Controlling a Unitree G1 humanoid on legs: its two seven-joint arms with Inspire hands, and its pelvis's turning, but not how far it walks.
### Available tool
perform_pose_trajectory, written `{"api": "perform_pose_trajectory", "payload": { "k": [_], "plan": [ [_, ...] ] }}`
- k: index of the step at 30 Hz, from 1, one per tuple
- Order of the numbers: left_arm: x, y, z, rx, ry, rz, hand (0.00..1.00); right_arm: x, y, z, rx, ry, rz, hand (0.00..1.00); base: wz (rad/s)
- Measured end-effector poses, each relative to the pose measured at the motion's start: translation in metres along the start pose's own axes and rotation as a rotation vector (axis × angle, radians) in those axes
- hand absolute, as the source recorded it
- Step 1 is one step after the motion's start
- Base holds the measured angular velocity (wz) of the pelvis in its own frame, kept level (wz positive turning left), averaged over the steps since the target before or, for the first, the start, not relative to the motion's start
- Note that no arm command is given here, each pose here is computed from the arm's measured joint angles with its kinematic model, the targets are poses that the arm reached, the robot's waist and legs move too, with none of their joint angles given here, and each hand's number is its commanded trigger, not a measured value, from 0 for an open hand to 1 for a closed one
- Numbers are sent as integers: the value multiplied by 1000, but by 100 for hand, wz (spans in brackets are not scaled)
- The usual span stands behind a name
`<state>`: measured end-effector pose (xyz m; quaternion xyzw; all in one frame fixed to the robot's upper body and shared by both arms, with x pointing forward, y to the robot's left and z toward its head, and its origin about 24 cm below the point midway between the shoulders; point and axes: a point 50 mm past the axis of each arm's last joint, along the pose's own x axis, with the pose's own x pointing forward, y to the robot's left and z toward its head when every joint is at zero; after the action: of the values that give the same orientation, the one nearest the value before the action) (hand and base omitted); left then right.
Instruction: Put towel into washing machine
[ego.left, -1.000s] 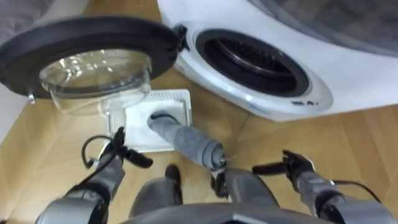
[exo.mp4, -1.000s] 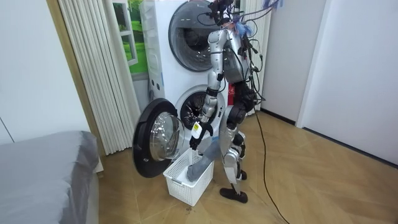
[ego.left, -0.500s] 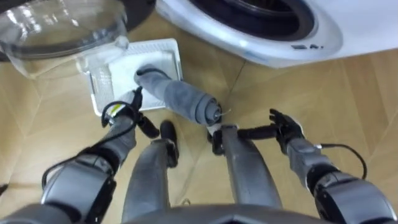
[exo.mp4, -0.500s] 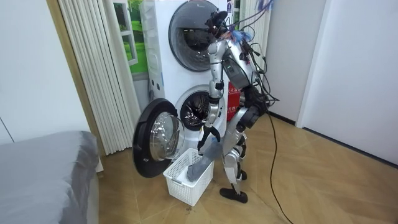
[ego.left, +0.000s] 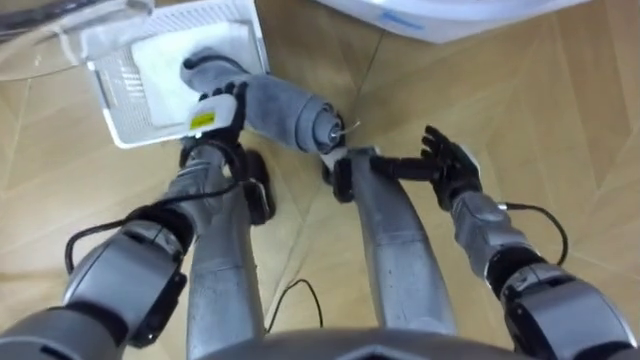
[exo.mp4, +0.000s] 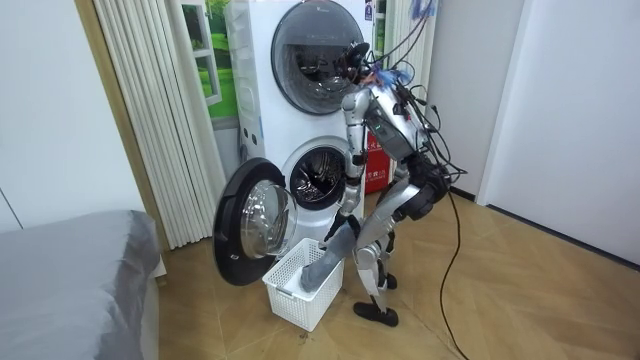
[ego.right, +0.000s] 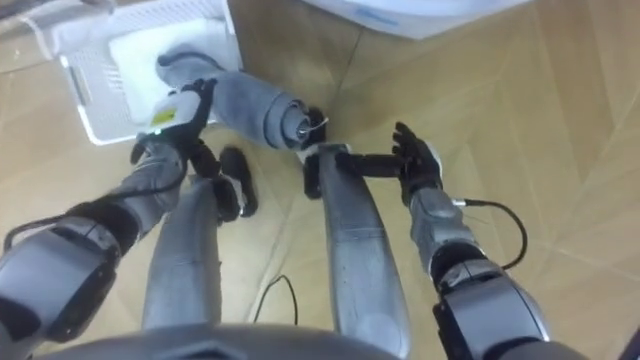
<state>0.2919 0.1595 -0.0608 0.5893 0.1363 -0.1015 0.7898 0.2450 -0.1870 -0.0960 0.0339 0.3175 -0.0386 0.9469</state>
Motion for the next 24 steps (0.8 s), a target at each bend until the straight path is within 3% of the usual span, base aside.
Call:
{"api": "perform_pose_trajectory", "payload": {
  "k": [13, 24],
  "plan": [
    [3, 20, -12, 58, -12, 137, 0, 1, 8, 14, 80, -100, 85, 0, -2],
    [6, 28, -8, 63, -61, 180, 0, 0, 13, 13, 112, -99, 102, 0, -1]
  ]
}}
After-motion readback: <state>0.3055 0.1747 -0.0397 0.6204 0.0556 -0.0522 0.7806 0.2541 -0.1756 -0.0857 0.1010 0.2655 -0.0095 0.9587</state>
